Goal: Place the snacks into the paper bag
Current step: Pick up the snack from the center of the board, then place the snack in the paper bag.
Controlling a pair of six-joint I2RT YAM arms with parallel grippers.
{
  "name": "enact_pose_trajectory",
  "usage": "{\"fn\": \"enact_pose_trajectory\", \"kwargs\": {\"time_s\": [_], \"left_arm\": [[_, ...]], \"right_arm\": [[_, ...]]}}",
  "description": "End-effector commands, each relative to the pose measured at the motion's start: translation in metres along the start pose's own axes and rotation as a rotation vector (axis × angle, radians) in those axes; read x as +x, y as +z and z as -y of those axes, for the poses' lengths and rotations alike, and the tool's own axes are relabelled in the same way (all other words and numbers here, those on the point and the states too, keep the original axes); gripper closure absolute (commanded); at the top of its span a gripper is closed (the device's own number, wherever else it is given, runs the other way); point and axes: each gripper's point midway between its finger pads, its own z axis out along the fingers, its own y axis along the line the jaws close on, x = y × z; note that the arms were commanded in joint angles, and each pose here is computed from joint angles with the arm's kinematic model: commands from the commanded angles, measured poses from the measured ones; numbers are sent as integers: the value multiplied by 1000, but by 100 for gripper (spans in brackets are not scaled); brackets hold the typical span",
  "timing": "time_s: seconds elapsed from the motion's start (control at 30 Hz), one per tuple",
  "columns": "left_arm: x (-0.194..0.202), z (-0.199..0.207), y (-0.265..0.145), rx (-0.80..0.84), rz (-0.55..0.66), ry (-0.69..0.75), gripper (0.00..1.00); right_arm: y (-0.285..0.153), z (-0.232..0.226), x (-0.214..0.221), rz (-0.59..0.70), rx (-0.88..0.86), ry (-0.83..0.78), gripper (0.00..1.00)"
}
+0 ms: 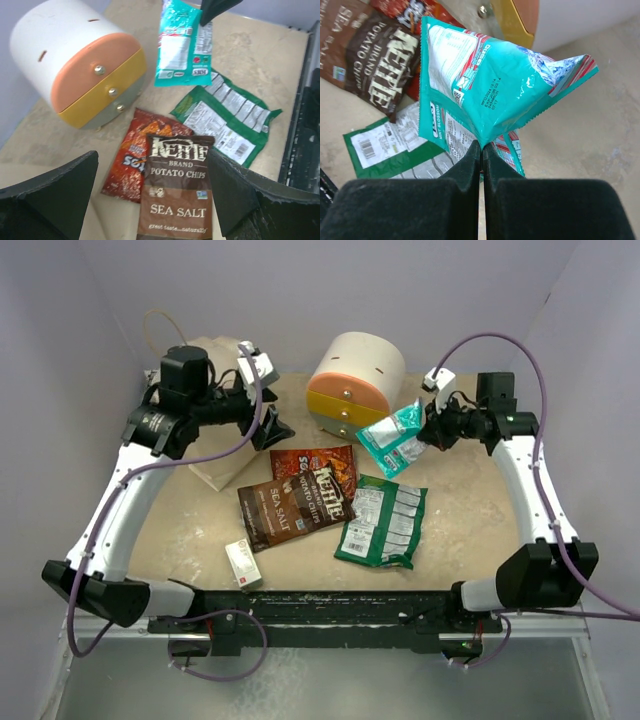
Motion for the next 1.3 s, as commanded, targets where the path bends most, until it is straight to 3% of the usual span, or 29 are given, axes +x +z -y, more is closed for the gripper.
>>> {"fn": "enact_pose_trajectory", "kwargs": {"time_s": [0.0, 0.3, 0.53, 0.8, 1.0, 1.2, 1.27], "left_arm": [[-30, 20, 19, 120, 103, -48, 9], [-37, 35, 78, 186, 74, -194, 13], [-28, 58, 107, 312, 45, -283, 15], [-18, 90, 118, 446, 25, -352, 39], [-16, 96, 117, 483, 35, -369, 64], [-20, 99, 111, 490, 49, -347, 81], [-23, 99, 107, 484, 56, -329, 90]], "right_arm": [[-29, -35, -58, 176, -99, -112, 100], [-55, -94, -106, 326, -212, -209, 100], [-64, -115, -113, 383, -296, -198, 100], [-62, -115, -109, 405, -280, -183, 100], [-60, -114, -104, 412, -266, -178, 100], [-57, -113, -99, 411, -250, -175, 100], [-55, -111, -95, 403, -239, -176, 93]]}}
